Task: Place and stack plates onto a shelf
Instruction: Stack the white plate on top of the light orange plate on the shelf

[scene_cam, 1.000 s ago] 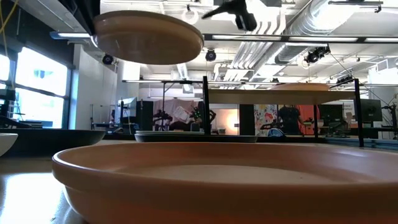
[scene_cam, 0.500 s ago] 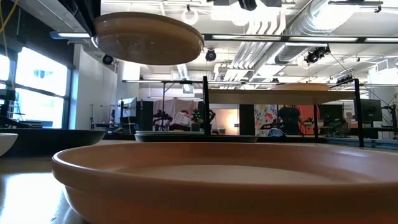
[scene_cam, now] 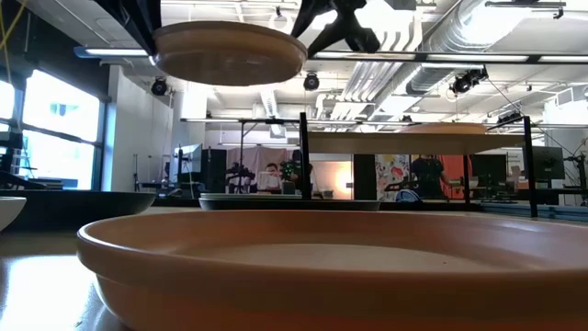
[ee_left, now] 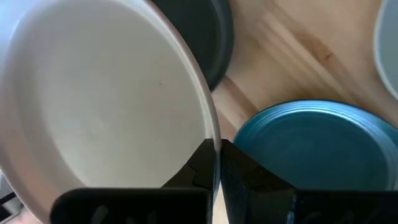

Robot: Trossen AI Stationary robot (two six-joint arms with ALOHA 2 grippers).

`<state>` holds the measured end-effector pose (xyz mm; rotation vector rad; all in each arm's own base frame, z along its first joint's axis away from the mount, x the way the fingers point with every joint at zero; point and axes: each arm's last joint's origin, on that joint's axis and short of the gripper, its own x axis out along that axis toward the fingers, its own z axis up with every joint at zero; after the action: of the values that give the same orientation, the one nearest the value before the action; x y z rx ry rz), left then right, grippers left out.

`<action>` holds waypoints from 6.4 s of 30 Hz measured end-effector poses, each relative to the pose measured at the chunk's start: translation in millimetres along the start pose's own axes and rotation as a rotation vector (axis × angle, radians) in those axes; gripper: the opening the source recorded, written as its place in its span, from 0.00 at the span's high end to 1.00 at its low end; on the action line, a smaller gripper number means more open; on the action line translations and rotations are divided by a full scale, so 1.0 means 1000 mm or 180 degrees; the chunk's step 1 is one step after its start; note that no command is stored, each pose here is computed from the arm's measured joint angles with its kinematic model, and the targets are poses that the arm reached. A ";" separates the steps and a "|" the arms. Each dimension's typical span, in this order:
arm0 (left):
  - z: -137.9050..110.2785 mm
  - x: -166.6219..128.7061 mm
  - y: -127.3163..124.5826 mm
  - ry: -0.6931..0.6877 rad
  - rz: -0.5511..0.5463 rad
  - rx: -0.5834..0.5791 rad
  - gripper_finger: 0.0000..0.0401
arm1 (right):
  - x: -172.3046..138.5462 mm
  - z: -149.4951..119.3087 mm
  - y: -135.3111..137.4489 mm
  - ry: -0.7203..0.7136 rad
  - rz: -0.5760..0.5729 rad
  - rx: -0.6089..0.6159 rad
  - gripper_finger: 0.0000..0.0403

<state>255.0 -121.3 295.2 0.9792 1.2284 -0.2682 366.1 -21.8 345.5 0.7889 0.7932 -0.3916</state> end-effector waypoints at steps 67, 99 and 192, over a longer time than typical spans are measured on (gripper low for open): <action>-0.006 -0.008 0.030 -0.0031 0.0323 -0.1521 0.64 | 0.003 0.003 -0.018 0.0125 -0.0403 0.0123 1.00; -0.027 -0.007 0.074 0.0109 0.0838 -0.2417 0.66 | -0.126 0.055 -0.158 -0.0009 -0.1126 -0.0092 1.00; -0.162 -0.044 0.100 0.1171 0.1064 -0.3255 0.66 | -0.154 -0.066 -0.266 -0.1271 -0.1660 0.3191 1.00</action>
<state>196.6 44.1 380.6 0.3090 1.2686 0.7781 78.4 -141.8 306.0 1.3627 0.3741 -1.4348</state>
